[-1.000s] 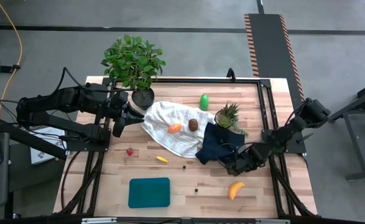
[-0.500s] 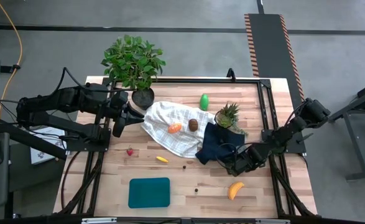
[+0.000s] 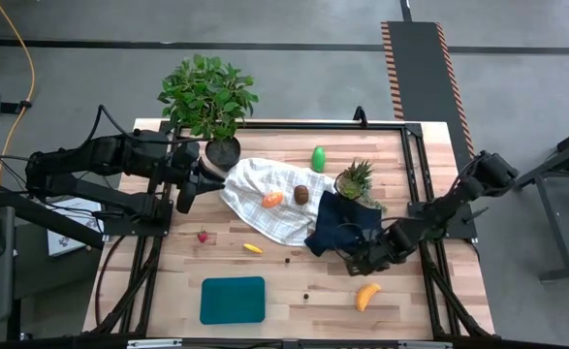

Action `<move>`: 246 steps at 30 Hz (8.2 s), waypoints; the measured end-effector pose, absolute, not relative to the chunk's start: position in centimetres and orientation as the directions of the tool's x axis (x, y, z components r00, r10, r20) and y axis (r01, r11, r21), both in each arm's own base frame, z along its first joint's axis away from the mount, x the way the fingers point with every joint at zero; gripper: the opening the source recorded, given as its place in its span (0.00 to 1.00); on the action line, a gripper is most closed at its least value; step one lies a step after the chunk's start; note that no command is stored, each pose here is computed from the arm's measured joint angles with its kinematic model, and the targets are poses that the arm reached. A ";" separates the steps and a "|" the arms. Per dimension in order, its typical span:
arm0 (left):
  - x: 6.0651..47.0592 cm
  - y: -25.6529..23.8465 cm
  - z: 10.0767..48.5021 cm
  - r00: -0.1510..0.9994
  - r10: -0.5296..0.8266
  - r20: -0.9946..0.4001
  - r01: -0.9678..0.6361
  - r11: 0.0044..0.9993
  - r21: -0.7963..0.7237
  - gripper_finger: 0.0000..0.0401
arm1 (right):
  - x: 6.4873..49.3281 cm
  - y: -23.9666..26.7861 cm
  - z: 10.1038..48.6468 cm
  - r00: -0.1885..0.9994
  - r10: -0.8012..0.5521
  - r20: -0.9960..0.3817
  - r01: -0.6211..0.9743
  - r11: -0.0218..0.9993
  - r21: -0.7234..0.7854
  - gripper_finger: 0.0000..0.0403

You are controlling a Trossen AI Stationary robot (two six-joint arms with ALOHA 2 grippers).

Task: Pick and placing Produce into tupperware
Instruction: Put the cherry into the bin

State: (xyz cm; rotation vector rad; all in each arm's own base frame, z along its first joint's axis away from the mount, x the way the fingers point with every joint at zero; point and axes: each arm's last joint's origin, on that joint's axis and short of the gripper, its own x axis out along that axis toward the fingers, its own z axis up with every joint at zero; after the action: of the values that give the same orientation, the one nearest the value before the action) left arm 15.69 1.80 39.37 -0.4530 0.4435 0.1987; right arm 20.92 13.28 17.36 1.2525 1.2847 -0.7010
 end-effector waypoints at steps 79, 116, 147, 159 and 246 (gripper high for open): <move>26.8 1.4 37.2 0.944 -0.107 -0.312 0.137 0.988 0.073 0.21 | 32.5 6.0 35.4 0.994 0.039 0.105 -0.100 0.737 0.669 0.18; 28.1 1.5 36.9 0.955 -0.101 -0.280 0.126 0.989 0.073 0.21 | 32.6 5.6 35.3 0.995 0.023 0.097 -0.082 0.743 0.664 0.18; 28.1 1.5 36.9 0.955 -0.099 -0.279 0.123 0.990 0.073 0.21 | 32.6 5.6 35.3 0.995 0.023 0.097 -0.082 0.744 0.663 0.18; 28.2 1.5 37.1 0.960 -0.096 -0.262 0.120 0.990 0.076 0.21 | 32.6 5.6 35.3 0.995 0.023 0.097 -0.082 0.744 0.663 0.18; 22.5 0.2 38.2 0.784 -0.243 -0.572 0.201 0.970 -0.137 0.00 | 29.5 4.1 36.9 0.997 -0.071 -0.006 0.062 0.819 0.570 0.44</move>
State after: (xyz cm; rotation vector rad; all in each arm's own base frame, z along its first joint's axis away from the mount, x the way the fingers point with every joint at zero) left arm 22.53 0.17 38.20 -0.0697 0.6262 -0.2392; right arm 29.49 4.13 36.94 0.6064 -0.0159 -0.0707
